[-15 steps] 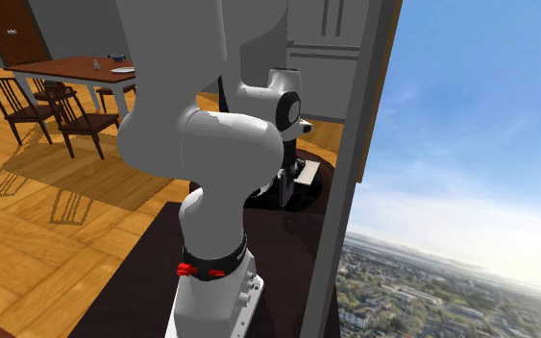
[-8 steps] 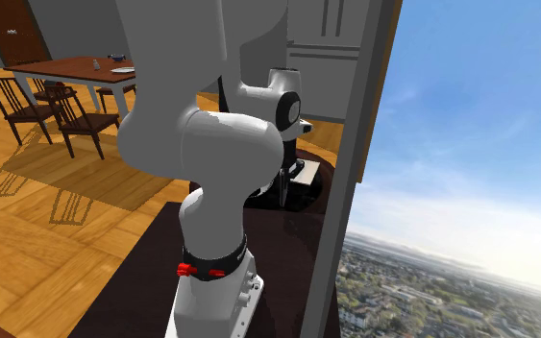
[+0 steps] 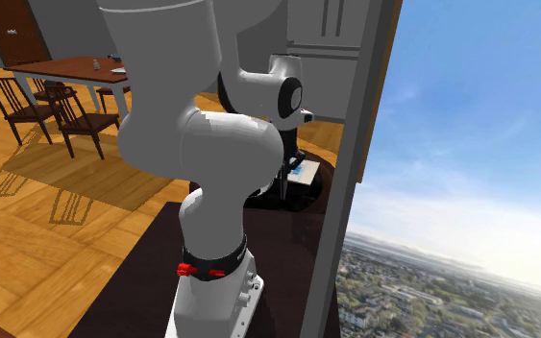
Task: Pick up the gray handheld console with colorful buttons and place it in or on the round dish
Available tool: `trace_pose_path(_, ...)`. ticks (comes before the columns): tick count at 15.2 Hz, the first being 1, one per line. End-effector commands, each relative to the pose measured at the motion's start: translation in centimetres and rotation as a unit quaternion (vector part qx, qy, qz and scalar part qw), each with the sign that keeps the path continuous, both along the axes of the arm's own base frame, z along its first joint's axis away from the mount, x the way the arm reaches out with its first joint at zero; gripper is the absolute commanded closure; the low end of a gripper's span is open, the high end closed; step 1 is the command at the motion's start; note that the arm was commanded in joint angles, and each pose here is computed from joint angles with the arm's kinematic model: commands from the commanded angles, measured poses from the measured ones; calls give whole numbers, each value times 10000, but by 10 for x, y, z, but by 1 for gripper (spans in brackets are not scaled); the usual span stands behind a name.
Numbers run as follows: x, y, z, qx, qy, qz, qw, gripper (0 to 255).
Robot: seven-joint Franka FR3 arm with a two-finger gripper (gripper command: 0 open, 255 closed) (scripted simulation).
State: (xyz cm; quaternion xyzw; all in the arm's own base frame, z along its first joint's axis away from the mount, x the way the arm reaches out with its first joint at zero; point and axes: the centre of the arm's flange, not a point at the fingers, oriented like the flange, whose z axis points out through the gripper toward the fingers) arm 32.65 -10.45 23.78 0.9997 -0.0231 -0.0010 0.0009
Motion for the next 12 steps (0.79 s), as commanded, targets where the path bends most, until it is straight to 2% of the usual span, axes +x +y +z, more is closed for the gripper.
trace_pose_path(1,-1,1,11,-1,3,0,10000,255)
trace_pose_path(12,-1,1,69,-1,3,0,10000,255)
